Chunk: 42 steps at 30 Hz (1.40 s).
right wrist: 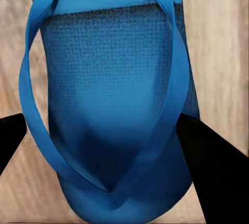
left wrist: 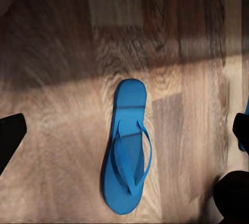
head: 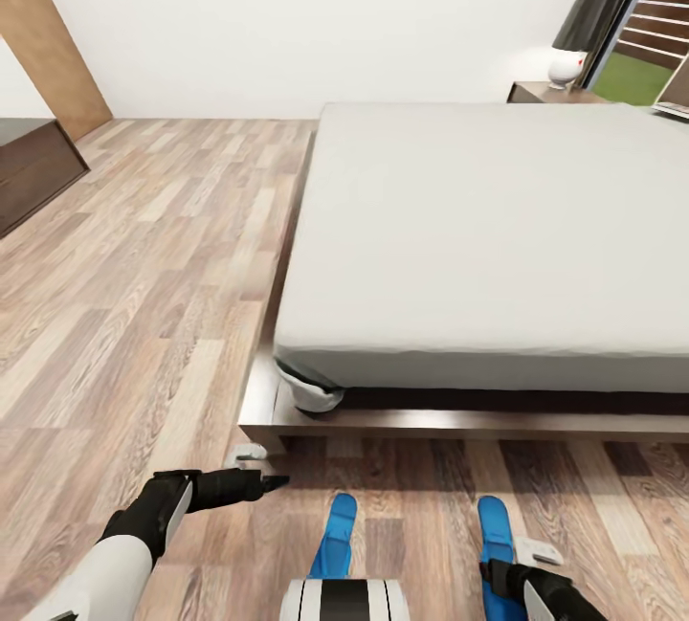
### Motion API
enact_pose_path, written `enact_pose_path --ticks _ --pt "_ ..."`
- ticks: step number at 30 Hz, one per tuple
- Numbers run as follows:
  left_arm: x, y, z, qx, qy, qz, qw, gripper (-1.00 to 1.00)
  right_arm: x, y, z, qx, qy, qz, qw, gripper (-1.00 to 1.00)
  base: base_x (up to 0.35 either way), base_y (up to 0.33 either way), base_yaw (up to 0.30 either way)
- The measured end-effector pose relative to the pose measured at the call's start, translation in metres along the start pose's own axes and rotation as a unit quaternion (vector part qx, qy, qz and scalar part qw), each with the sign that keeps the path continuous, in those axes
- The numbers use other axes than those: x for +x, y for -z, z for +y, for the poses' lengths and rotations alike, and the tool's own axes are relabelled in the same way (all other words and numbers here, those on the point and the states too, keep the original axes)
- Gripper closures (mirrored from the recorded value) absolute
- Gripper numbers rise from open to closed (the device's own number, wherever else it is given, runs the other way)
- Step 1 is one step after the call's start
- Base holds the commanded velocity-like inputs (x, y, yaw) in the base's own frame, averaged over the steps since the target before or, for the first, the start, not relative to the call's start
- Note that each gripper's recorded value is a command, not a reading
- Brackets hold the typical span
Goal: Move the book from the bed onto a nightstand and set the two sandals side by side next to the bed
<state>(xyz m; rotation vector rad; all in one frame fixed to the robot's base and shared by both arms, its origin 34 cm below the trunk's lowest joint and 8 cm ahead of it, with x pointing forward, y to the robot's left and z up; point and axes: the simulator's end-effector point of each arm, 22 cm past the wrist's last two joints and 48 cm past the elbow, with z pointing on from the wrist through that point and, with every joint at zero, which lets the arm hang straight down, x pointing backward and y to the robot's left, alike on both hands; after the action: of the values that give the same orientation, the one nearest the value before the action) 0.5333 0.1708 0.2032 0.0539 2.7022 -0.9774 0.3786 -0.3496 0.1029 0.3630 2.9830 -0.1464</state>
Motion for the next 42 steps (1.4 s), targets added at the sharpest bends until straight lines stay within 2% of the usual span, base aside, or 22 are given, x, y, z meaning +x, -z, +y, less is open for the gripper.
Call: enact_pose_path --ticks 4,8,12,33,38,42 --pt "0.0001 0.0002 0.0004 0.000 0.000 0.000 1.0000 -1.00 0.0033 -0.0002 -0.0001 0.003 0.008 0.005 1.0000 1.00 0.000 0.289 0.000" --pt "0.0002 -0.0002 -0.0003 0.000 0.000 0.000 1.0000 -1.00 0.0045 -0.0003 -0.0034 0.011 0.046 0.006 0.9989 1.00 0.000 0.289 0.000" --pt "0.0001 -0.0003 -0.0004 0.000 0.001 0.000 1.0000 -1.00 0.0041 -0.0003 -0.0045 0.013 0.058 0.006 0.9982 1.00 0.000 0.290 0.000" --pt "-0.0004 -0.0001 0.0001 0.000 0.001 -0.001 1.0000 -1.00 0.0022 -0.0002 -0.0046 0.013 0.060 0.002 0.9981 1.00 0.056 0.279 0.000" --pt "-0.0067 -0.0002 -0.0001 0.000 -0.017 -0.016 0.9997 -1.00 0.0020 -0.0002 -0.0047 0.013 0.060 0.001 0.9981 1.00 0.052 0.053 0.000" --pt "-0.0079 0.0001 0.0000 0.000 -0.020 -0.019 0.9996 -1.00 0.0020 -0.0002 -0.0046 0.013 0.060 0.001 0.9981 1.00 0.130 0.106 0.000"
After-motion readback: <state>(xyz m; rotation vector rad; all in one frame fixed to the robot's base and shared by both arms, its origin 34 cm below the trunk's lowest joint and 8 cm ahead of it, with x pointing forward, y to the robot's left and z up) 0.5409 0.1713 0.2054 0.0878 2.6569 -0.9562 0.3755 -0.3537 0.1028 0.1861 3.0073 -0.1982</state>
